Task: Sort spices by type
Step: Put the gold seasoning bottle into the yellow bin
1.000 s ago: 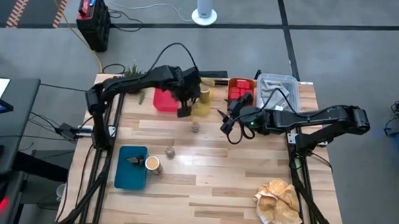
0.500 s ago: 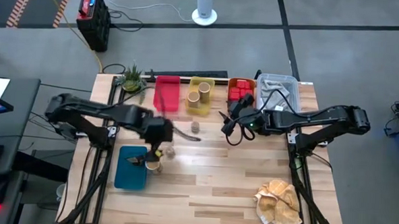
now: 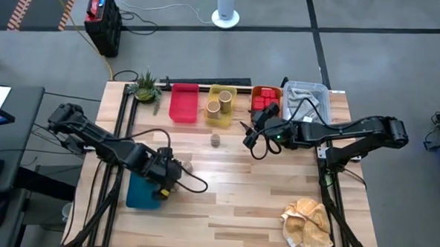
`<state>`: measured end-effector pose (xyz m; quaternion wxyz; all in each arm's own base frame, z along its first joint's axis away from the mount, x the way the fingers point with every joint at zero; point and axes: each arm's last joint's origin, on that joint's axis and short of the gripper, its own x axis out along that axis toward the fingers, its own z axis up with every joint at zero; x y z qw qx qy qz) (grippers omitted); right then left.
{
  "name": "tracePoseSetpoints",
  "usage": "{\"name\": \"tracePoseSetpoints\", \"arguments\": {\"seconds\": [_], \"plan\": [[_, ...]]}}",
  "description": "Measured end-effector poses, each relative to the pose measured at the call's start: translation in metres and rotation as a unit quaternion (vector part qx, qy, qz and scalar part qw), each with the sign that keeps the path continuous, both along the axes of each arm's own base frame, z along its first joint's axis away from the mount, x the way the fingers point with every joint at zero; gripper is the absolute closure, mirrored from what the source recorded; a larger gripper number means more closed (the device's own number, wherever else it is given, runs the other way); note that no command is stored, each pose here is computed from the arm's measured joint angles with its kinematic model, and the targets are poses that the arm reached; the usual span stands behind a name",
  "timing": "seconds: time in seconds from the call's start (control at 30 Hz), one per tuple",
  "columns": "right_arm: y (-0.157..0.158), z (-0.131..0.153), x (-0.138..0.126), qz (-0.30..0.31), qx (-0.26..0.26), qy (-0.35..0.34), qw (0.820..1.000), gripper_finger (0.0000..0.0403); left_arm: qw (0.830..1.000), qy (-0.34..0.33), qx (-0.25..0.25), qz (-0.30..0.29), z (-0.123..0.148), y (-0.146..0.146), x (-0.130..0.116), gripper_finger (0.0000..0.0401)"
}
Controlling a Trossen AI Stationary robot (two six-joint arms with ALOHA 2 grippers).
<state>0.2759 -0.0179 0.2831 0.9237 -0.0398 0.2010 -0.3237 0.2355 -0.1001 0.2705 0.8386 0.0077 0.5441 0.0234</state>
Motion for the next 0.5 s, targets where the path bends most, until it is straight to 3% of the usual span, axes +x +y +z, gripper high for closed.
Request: {"name": "tracePoseSetpoints", "arguments": {"seconds": [0.27, 0.5], "plan": [[0.000, 0.000, 0.000, 0.000, 0.000, 0.000, 1.000, 0.0127, 0.999, -0.010, -0.045, -0.011, 0.002, -0.004, 0.003, 0.0055], [0.000, 0.000, 0.000, 0.000, 0.000, -0.002, 1.000, 0.0127, 0.999, 0.035, -0.027, -0.024, -0.021, -0.005, 0.005, 0.0055]]}}
